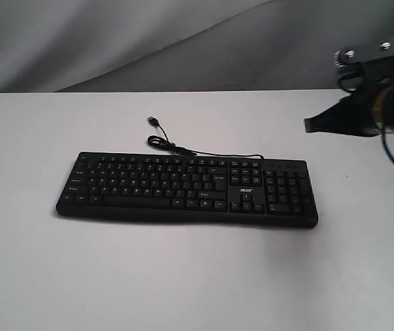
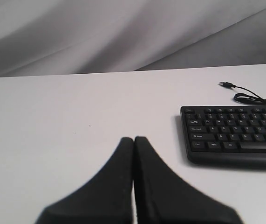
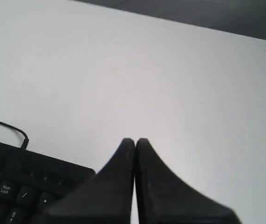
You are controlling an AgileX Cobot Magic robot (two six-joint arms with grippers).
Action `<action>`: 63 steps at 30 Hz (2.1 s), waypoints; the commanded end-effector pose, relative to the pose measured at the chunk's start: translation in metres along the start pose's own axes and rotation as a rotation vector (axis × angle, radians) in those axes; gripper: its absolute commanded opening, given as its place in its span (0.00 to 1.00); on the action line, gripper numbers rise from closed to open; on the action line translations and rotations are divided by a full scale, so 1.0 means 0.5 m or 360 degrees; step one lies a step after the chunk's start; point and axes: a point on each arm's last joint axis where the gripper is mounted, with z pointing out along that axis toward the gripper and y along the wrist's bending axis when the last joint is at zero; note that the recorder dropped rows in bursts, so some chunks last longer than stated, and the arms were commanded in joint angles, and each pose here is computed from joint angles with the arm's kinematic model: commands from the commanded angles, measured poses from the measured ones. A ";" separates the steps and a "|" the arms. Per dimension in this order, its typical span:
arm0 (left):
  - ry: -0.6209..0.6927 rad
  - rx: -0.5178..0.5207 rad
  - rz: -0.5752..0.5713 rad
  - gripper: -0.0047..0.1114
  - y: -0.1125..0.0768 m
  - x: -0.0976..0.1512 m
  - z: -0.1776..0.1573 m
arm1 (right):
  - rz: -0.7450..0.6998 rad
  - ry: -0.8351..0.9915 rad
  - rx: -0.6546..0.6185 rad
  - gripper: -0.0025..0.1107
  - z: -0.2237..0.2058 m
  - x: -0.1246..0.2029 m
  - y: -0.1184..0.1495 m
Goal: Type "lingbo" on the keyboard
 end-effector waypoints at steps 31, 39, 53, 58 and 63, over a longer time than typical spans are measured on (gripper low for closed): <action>0.0007 0.0001 -0.0009 0.04 0.000 0.003 0.002 | -0.1144 0.0262 -0.1336 0.02 0.044 -0.060 0.473; 0.0007 0.0001 -0.0009 0.04 0.000 0.003 0.002 | -0.1098 0.0296 -0.1105 0.02 0.112 -0.038 0.452; 0.0007 0.0001 -0.0009 0.04 0.000 0.003 0.002 | -0.0996 0.0334 -0.1092 0.02 0.157 -0.025 0.415; 0.0007 0.0001 -0.0009 0.04 0.000 0.003 0.002 | -0.1001 0.0326 -0.1103 0.02 0.160 -0.022 0.417; 0.0007 0.0001 -0.0009 0.04 0.000 0.003 0.002 | -0.0998 0.0346 -0.1092 0.02 0.177 -0.006 0.420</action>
